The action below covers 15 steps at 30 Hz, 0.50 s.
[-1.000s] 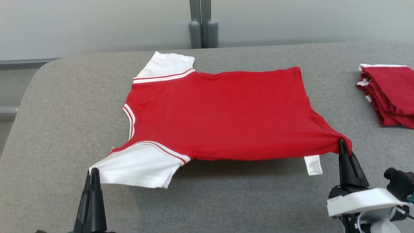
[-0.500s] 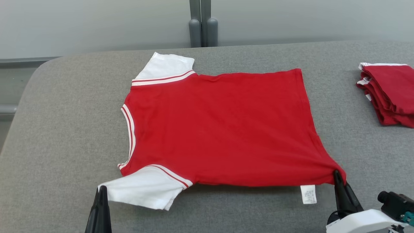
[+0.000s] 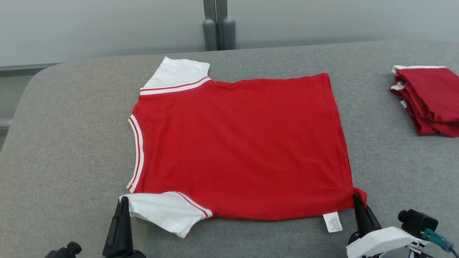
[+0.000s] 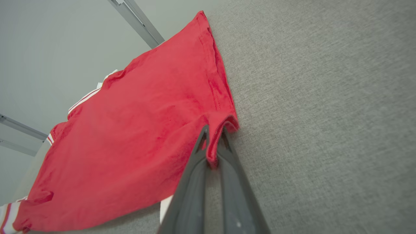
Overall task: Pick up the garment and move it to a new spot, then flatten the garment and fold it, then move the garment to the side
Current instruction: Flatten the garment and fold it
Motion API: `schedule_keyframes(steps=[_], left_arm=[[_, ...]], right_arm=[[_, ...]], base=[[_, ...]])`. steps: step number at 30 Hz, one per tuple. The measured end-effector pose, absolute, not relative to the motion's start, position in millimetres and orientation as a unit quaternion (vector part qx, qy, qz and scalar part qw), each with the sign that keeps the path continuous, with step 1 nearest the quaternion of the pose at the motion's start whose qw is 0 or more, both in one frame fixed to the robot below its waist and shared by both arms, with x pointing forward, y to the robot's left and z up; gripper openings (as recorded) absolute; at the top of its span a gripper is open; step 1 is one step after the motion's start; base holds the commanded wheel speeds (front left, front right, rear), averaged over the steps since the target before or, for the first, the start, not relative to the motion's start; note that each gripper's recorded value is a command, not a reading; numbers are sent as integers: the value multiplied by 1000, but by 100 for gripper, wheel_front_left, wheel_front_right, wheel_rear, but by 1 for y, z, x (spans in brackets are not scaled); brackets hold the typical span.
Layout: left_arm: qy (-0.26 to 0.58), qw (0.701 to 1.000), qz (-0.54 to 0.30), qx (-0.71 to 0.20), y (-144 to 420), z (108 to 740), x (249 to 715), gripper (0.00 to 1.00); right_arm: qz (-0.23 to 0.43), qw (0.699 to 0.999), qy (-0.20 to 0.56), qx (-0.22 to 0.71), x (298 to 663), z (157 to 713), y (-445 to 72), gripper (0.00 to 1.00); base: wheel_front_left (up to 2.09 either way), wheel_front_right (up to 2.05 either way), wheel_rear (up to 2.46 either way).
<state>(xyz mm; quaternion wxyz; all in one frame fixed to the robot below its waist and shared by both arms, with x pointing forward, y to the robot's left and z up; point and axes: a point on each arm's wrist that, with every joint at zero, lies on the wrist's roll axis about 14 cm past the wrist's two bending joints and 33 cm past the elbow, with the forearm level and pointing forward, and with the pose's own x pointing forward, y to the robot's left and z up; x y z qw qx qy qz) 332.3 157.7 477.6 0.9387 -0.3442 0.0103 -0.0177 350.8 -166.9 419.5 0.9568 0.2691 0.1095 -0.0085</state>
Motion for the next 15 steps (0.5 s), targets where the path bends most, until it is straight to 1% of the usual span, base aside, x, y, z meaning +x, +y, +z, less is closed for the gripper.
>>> schedule_keyframes(steps=[4, 15], left_arm=[[8, 938, -13, -347, 161, 476, 350, 0], [-2, 945, -48, -323, 146, 484, 418, 0]], right_arm=[[-8, 954, 108, 279, 359, 419, -164, 0], [-10, 945, 86, 316, 392, 426, -161, 0]], base=[[0, 0, 0], [0, 0, 0]])
